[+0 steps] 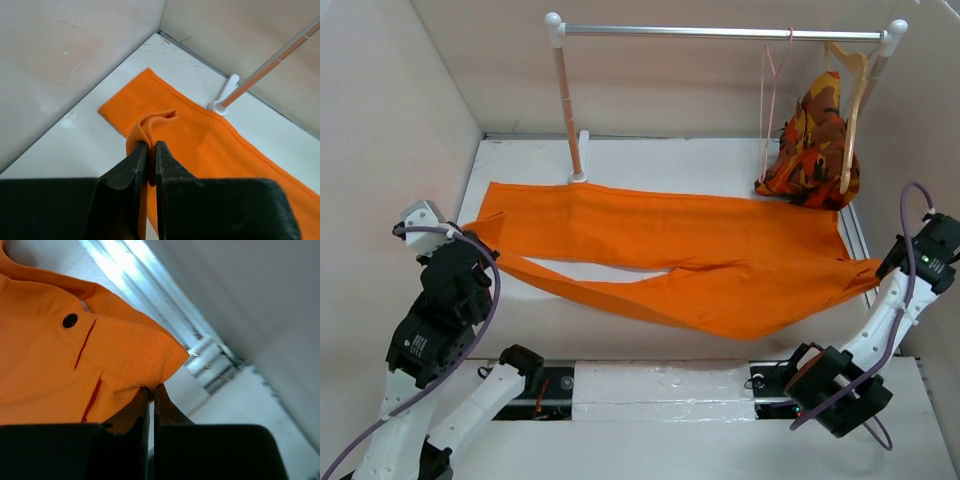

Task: Place the trousers on the hanger
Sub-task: Fold the trousers at the center of the board.

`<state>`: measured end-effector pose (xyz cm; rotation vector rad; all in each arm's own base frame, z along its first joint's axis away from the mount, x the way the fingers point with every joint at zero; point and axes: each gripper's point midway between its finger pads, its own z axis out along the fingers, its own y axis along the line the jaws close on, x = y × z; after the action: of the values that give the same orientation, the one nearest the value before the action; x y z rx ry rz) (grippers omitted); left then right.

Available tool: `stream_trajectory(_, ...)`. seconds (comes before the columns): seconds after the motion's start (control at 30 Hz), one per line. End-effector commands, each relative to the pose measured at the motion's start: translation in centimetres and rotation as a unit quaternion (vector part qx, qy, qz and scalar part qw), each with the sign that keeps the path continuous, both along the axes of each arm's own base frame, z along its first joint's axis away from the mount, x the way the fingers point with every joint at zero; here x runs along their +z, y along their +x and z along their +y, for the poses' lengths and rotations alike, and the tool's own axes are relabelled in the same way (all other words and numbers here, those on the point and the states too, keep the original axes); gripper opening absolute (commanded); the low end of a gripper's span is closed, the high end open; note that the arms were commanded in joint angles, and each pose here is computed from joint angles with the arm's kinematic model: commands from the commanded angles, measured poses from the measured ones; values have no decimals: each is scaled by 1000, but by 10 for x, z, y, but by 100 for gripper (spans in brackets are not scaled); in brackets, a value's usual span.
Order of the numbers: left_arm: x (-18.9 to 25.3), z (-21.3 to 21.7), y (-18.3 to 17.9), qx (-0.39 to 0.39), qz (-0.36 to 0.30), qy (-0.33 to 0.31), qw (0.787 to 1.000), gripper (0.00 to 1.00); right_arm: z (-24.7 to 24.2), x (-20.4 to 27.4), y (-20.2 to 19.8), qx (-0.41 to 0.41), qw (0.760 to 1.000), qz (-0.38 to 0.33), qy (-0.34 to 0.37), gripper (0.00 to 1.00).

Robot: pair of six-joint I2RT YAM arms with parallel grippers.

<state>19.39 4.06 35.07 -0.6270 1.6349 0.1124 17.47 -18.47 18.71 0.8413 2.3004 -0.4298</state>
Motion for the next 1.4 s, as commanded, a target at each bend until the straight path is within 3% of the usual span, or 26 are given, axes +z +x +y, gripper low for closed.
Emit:
stream_trajectory(0.0, 21, 10, -11, 15, -32, -11, 999, 0, -15, 15, -53, -47, 991, 117, -43, 0)
stream_trajectory(0.27, 2, 15, -8, 39, 5, 18, 999, 0, -10, 45, -78, -34, 984, 154, -82, 0)
stream_trajectory(0.47, -43, -14, 21, 8, 93, 17, 995, 0, -19, 34, -42, 16, 984, 150, -90, 0)
stream_trajectory(0.6, -73, -57, 45, -65, 129, -30, 989, 0, -26, 21, -17, 34, 984, 147, -96, 0)
stream_trajectory(0.67, -79, -61, 55, -57, 143, -38, 987, 1, -30, 14, -5, 44, 983, 156, -90, 0)
stream_trajectory(0.87, -103, -40, 79, -13, 179, -52, 982, 4, -33, 16, 37, 79, 984, 121, -101, 0)
stream_trajectory(1.07, -133, 21, 76, 103, 222, -44, 969, 5, -30, 4, 91, 124, 986, 83, -76, 0)
stream_trajectory(1.17, -138, 43, 76, 150, 234, -42, 960, 5, -34, -11, 106, 135, 984, 98, -62, 0)
stream_trajectory(1.37, -130, 69, 85, 218, 240, -23, 946, 3, -34, -2, 152, 160, 984, 52, -57, 0)
